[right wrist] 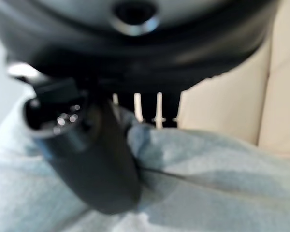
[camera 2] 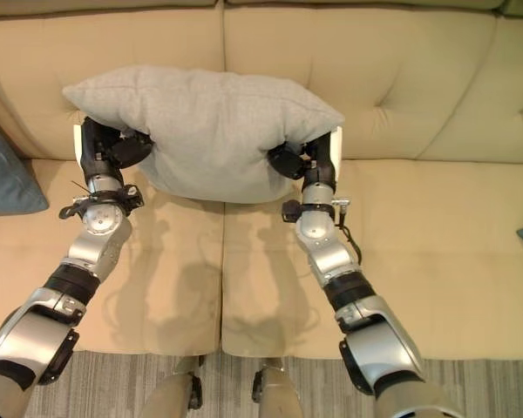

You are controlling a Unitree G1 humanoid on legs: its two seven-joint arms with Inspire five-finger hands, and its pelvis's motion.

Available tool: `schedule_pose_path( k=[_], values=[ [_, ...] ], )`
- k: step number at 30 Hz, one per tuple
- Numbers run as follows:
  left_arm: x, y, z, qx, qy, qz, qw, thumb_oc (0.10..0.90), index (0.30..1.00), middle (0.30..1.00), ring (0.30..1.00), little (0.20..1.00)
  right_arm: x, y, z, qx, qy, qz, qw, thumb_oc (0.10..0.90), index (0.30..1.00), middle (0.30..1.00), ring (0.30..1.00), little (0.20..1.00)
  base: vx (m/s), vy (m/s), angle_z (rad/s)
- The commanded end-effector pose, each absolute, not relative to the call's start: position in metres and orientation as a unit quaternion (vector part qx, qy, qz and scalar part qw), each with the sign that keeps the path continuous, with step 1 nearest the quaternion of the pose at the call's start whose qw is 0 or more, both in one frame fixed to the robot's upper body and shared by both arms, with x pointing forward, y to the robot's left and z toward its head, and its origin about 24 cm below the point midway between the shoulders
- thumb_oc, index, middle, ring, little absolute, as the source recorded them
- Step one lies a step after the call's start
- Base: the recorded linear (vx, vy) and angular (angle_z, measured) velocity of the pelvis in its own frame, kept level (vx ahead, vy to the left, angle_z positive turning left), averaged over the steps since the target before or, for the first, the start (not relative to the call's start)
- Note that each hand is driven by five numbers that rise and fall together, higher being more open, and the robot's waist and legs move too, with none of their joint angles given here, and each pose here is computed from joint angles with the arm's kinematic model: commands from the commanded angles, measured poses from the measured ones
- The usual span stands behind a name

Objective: Pick up all the scattered cushions and arrange them neatly on the sofa.

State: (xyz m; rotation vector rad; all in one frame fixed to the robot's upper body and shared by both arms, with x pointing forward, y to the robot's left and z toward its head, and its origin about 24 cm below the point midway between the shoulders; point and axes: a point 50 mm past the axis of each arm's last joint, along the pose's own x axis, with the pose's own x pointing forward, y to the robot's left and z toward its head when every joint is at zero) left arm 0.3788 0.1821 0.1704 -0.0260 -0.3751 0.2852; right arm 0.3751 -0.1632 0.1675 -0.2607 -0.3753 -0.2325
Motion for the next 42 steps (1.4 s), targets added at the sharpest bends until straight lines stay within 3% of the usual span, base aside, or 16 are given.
schedule_pose_path(
  k=[1, 16, 28, 29, 30, 31, 32, 37, 42],
  values=[
    [0.359, 0.106, 0.276, -0.015, -0.406, -0.019, 0.913, 0.400, 0.300, 0.300, 0.300, 0.300, 0.357, -0.083, 0.243, -0.091, -0.361, 0.029, 0.928, 0.400, 0.300, 0.300, 0.300, 0.300, 0.01, -0.003, -0.05],
    [0.343, 0.103, 0.227, -0.051, -0.353, -0.033, 0.934, 0.400, 0.300, 0.300, 0.300, 0.300, 0.335, -0.097, 0.202, -0.077, -0.325, 0.021, 0.942, 0.400, 0.300, 0.300, 0.300, 0.300, 0.00, 0.000, 0.00],
    [0.364, 0.103, 0.225, 0.014, -0.330, 0.017, 0.944, 0.400, 0.300, 0.300, 0.300, 0.300, 0.346, -0.090, 0.204, -0.107, -0.323, -0.003, 0.941, 0.400, 0.300, 0.300, 0.300, 0.300, 0.00, 0.000, 0.00],
    [0.371, 0.103, 0.232, 0.035, -0.330, 0.028, 0.943, 0.618, 0.627, 0.627, 0.627, 0.627, 0.353, -0.091, 0.206, -0.125, -0.320, -0.020, 0.939, 0.405, 0.307, 0.307, 0.307, 0.307, 0.00, 0.000, 0.00],
    [0.374, 0.103, 0.236, 0.043, -0.331, 0.034, 0.942, 0.780, 0.869, 0.869, 0.869, 0.869, 0.356, -0.091, 0.208, -0.132, -0.320, -0.028, 0.938, 0.469, 0.404, 0.404, 0.404, 0.404, 0.00, 0.000, 0.00],
    [0.376, 0.105, 0.240, 0.052, -0.335, 0.041, 0.940, 0.800, 0.900, 0.900, 0.900, 0.900, 0.359, -0.093, 0.211, -0.141, -0.321, -0.039, 0.936, 0.604, 0.606, 0.606, 0.606, 0.606, 0.00, 0.000, 0.00],
    [0.377, 0.106, 0.241, 0.063, -0.336, 0.047, 0.939, 0.800, 0.900, 0.900, 0.900, 0.900, 0.362, -0.095, 0.214, -0.149, -0.322, -0.050, 0.934, 0.800, 0.900, 0.900, 0.900, 0.900, 0.00, 0.000, 0.00],
    [0.384, 0.120, 0.244, 0.094, -0.331, 0.081, 0.936, 0.800, 0.900, 0.900, 0.900, 0.900, 0.374, -0.123, 0.221, -0.184, -0.314, -0.127, 0.923, 0.800, 0.900, 0.900, 0.900, 0.900, 0.00, 0.000, 0.00],
    [0.388, 0.163, 0.224, 0.078, -0.282, 0.150, 0.944, 0.800, 0.900, 0.900, 0.900, 0.900, 0.380, -0.194, 0.221, -0.209, -0.277, -0.267, 0.899, 0.800, 0.900, 0.900, 0.900, 0.900, 0.00, 0.000, 0.00]
  ],
)
